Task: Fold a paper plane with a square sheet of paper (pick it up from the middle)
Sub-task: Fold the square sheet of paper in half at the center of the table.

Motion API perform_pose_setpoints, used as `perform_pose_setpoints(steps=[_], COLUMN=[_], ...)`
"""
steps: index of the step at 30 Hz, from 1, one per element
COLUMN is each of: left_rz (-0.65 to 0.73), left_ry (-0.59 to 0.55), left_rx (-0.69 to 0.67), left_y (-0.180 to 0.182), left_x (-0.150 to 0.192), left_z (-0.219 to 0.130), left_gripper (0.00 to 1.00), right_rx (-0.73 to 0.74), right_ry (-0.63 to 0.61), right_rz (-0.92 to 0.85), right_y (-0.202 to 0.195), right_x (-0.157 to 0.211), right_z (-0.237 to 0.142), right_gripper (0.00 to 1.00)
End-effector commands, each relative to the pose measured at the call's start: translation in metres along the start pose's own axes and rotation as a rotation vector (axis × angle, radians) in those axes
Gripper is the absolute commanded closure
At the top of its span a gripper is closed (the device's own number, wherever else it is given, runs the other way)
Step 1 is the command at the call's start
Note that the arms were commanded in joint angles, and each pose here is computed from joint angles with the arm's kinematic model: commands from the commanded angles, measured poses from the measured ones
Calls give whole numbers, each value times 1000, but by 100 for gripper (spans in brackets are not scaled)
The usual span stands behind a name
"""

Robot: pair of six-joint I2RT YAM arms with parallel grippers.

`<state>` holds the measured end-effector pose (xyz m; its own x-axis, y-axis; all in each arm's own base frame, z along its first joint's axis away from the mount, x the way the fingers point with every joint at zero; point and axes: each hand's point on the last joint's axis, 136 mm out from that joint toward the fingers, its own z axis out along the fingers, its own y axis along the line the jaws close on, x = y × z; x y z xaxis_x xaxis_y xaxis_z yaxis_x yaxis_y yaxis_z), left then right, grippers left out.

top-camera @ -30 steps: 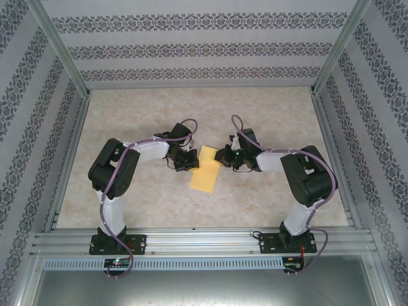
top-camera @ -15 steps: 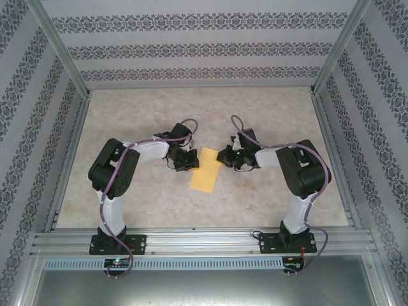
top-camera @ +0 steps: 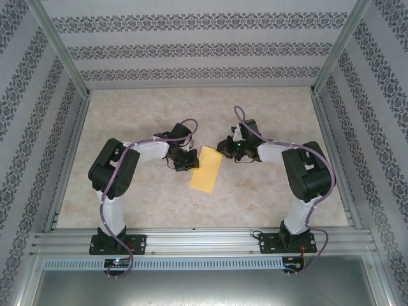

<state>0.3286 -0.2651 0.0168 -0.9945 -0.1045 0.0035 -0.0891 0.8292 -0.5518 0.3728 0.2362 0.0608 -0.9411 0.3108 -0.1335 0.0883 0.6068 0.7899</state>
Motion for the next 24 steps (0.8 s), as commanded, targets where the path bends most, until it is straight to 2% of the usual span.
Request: perform_pose_setpoints(steps=[1, 10, 12, 17, 24], left_rz=[-67, -64, -65, -64, -61], left_ry=[105, 106, 104, 99, 99], left_rx=[-232, -235, -235, -236, -233], left_y=[65, 65, 65, 65, 63], left_x=[38, 39, 39, 38, 37], left_z=[17, 16, 15, 14, 14], left_gripper=[100, 100, 100, 100, 100], right_rx=[16, 121, 100, 30, 21], right_ry=[23, 58, 61, 13, 19], right_rz=[3, 73, 77, 3, 20], right_y=[-8, -53, -47, -2, -8], right_x=[1, 8, 7, -12, -19], right_z=[3, 20, 18, -7, -6], right_gripper=[93, 94, 94, 93, 95])
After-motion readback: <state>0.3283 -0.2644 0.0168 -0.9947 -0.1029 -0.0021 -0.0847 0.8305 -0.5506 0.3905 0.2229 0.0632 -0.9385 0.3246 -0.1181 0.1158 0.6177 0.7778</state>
